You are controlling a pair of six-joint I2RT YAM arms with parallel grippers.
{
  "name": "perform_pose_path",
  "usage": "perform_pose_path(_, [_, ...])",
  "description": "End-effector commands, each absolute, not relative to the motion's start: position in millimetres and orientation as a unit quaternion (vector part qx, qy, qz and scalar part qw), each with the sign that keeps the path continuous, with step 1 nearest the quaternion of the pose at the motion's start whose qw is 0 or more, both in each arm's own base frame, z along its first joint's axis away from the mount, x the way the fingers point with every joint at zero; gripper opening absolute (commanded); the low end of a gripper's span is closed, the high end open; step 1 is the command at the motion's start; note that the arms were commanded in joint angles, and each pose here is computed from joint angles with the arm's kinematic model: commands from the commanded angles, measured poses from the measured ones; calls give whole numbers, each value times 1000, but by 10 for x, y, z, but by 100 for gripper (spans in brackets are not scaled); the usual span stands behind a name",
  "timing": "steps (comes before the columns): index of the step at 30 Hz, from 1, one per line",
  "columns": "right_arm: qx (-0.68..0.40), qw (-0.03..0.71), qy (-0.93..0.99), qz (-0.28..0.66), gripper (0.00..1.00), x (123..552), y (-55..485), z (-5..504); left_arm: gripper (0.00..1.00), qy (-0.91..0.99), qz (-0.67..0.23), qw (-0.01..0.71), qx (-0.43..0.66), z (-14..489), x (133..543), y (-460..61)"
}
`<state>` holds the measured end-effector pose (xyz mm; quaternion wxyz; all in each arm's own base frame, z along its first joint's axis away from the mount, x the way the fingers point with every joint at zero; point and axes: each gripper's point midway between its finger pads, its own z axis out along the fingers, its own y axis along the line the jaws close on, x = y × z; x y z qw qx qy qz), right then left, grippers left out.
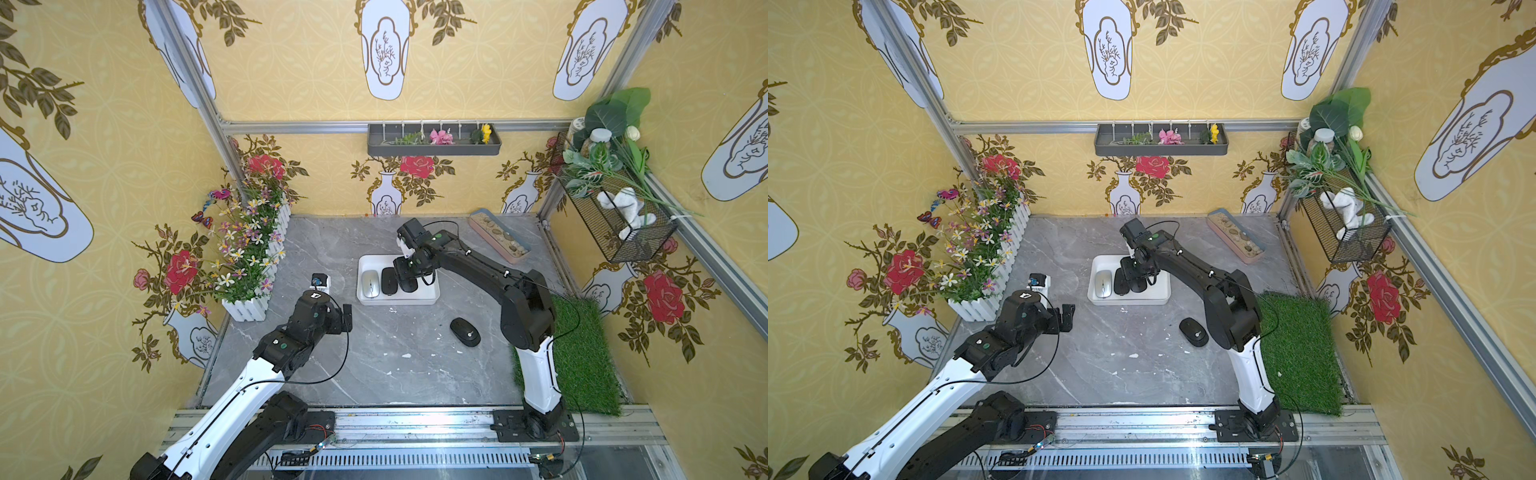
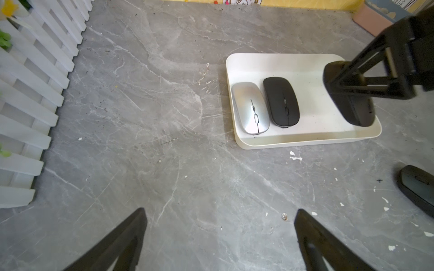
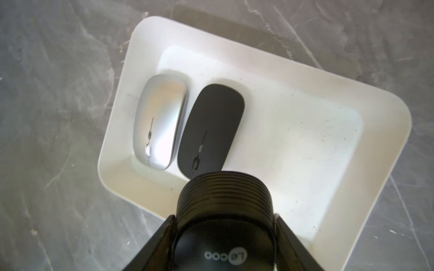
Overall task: Put the mouse in the storage box
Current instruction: Place the mouse in the storage box.
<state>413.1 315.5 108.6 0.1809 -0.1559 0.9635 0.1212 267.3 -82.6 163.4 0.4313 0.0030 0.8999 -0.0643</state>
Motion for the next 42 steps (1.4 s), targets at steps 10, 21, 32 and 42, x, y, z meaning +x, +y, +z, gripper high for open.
perform_pose_path(10, [-60,158,985,34,62,4341,2881,575,100,895,-85,437,-15,1603,2622,-834])
perform_pose_path(21, [-43,150,987,29,63,4407,2889,301,100,898,-92,431,-21,1582,2632,-858])
perform_pose_path(32, [-27,134,988,69,69,4408,3035,177,100,902,-90,421,-28,1555,2620,-846])
perform_pose_path(42, [-14,136,985,107,82,4474,3098,282,100,908,-85,410,-30,1511,2659,-862])
